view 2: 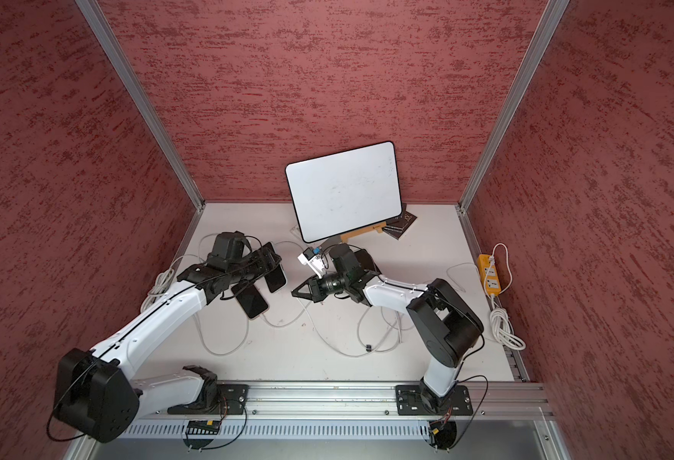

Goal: Plug the charging cable into the phone
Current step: Place the charging cable at the center of the board, then pick up the charging cable from the center of the board.

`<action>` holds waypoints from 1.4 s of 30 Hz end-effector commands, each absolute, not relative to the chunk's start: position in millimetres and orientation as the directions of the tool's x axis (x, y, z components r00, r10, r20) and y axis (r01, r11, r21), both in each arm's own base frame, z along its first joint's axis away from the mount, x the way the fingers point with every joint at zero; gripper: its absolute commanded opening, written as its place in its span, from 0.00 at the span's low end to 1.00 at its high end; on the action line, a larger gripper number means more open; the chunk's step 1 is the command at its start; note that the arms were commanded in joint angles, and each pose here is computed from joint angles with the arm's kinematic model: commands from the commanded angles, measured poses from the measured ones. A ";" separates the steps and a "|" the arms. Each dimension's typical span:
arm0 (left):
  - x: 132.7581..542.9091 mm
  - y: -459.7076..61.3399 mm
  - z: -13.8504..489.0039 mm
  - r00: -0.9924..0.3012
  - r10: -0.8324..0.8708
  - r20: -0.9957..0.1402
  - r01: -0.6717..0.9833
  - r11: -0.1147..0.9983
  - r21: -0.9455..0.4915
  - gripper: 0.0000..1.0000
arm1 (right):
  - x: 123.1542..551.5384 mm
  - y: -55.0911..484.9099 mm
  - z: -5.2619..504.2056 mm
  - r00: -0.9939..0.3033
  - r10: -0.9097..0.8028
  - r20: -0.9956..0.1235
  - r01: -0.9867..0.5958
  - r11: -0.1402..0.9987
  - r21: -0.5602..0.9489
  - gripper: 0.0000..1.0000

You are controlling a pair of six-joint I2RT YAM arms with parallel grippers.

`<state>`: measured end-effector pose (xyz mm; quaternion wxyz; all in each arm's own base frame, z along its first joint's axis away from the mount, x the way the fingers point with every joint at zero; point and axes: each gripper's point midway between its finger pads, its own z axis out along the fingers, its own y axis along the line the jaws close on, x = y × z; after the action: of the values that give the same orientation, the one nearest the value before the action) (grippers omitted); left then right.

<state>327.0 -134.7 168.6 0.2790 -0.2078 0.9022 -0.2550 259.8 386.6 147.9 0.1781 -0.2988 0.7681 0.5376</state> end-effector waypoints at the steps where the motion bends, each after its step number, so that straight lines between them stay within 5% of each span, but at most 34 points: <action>1: 335.1 -122.2 174.2 -0.717 -0.538 -0.443 -0.262 0.797 -0.544 0.00 | 269.0 374.3 98.9 -0.810 -0.316 -0.495 -0.587 0.452 0.672 0.00; 6: 336.5 -116.4 159.9 -0.719 -0.547 -0.428 -0.293 0.797 -0.528 0.00 | 281.1 375.6 71.6 -0.834 -0.329 -0.443 -0.549 0.565 0.616 0.00; 20: 335.5 -99.2 146.2 -0.715 -0.562 -0.416 -0.335 0.798 -0.501 0.00 | 305.5 382.6 45.3 -0.838 -0.354 -0.415 -0.528 0.716 0.456 0.38; 31: 334.7 -96.7 141.5 -0.719 -0.565 -0.406 -0.343 0.796 -0.499 0.00 | 288.8 378.5 39.4 -0.828 -0.400 -0.394 -0.539 0.762 0.360 0.37; 42: 333.4 -93.3 137.5 -0.720 -0.569 -0.398 -0.353 0.794 -0.496 0.00 | 280.8 373.0 29.5 -0.825 -0.431 -0.365 -0.540 0.792 0.285 0.26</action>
<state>328.7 -92.2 134.8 0.2663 -0.2629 0.9079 -0.1887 280.9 376.0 26.6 0.1392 -0.2556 0.9324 0.2144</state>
